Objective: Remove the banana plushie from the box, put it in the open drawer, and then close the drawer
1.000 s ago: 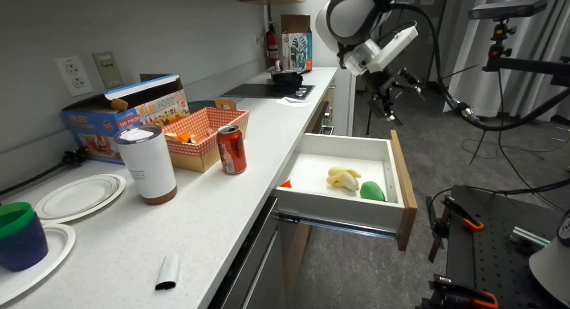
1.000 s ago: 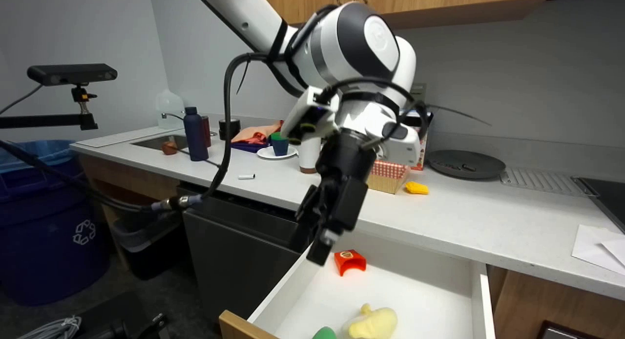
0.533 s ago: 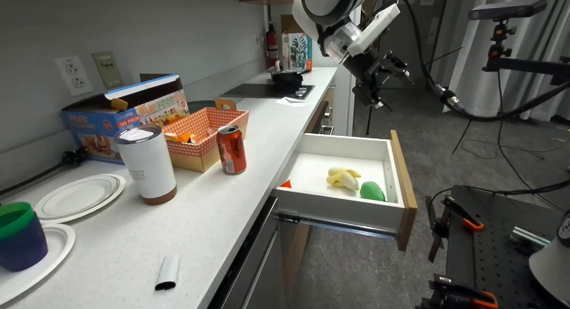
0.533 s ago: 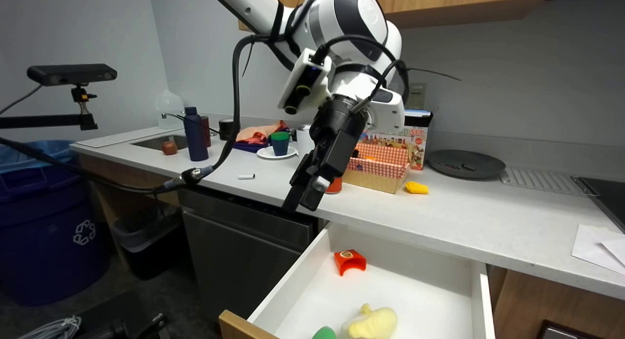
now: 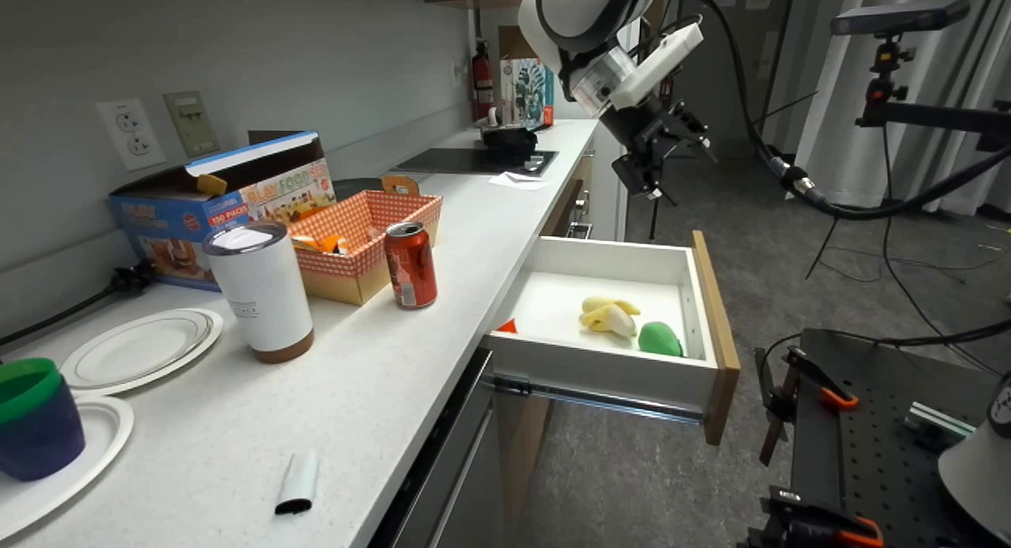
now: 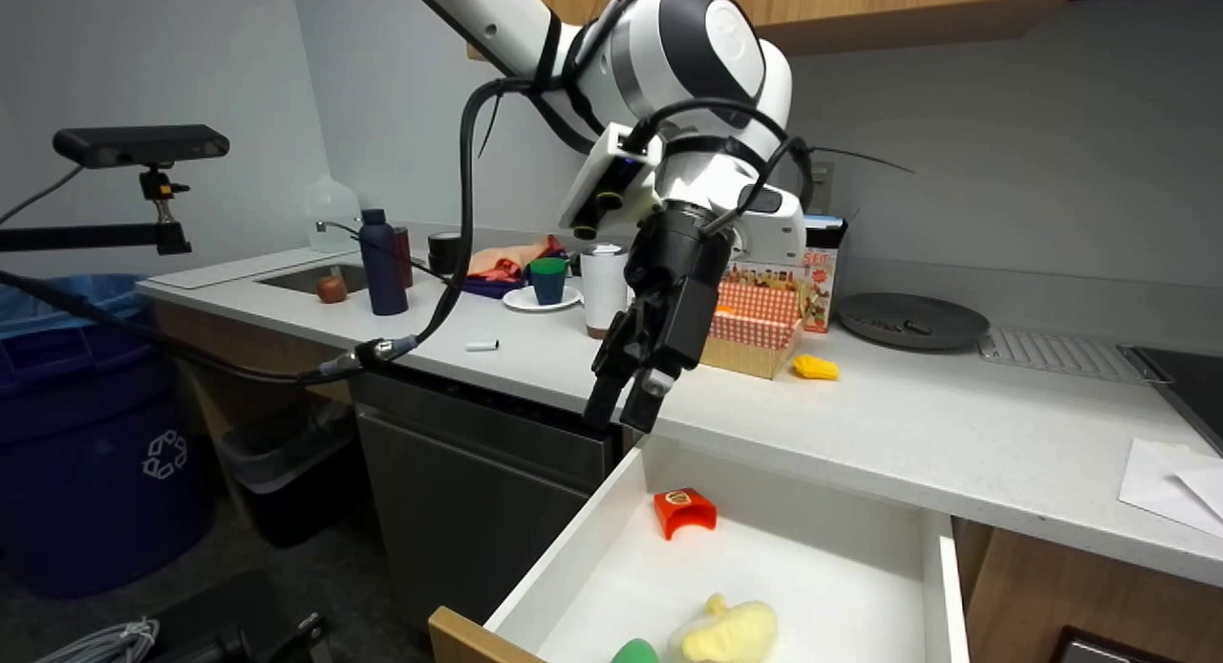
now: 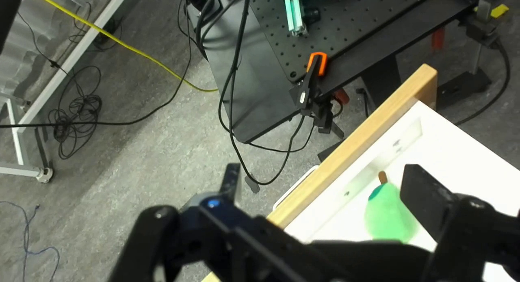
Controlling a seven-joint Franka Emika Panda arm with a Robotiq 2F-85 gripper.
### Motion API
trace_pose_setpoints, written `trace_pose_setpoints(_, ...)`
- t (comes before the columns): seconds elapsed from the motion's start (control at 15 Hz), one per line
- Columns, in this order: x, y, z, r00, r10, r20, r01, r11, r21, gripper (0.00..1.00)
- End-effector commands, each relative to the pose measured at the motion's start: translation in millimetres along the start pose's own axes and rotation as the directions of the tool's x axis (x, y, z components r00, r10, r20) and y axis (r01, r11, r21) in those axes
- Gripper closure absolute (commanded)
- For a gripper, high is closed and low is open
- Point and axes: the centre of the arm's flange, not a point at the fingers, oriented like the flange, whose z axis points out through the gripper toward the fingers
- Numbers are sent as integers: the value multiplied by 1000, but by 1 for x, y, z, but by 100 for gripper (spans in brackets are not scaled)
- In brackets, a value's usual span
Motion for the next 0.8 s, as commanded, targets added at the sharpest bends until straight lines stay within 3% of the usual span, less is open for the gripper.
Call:
trace_pose_setpoints(0.0, 14, 7, 14, 997, 7, -71, -2, 998, 70, 0)
trace_pose_setpoints(0.33, 50, 17, 73, 995, 48, -85, -38, 993, 113, 0)
trace_pose_setpoints(0.73, 70, 58, 163, 991, 106, 80, -111, 992, 60, 0)
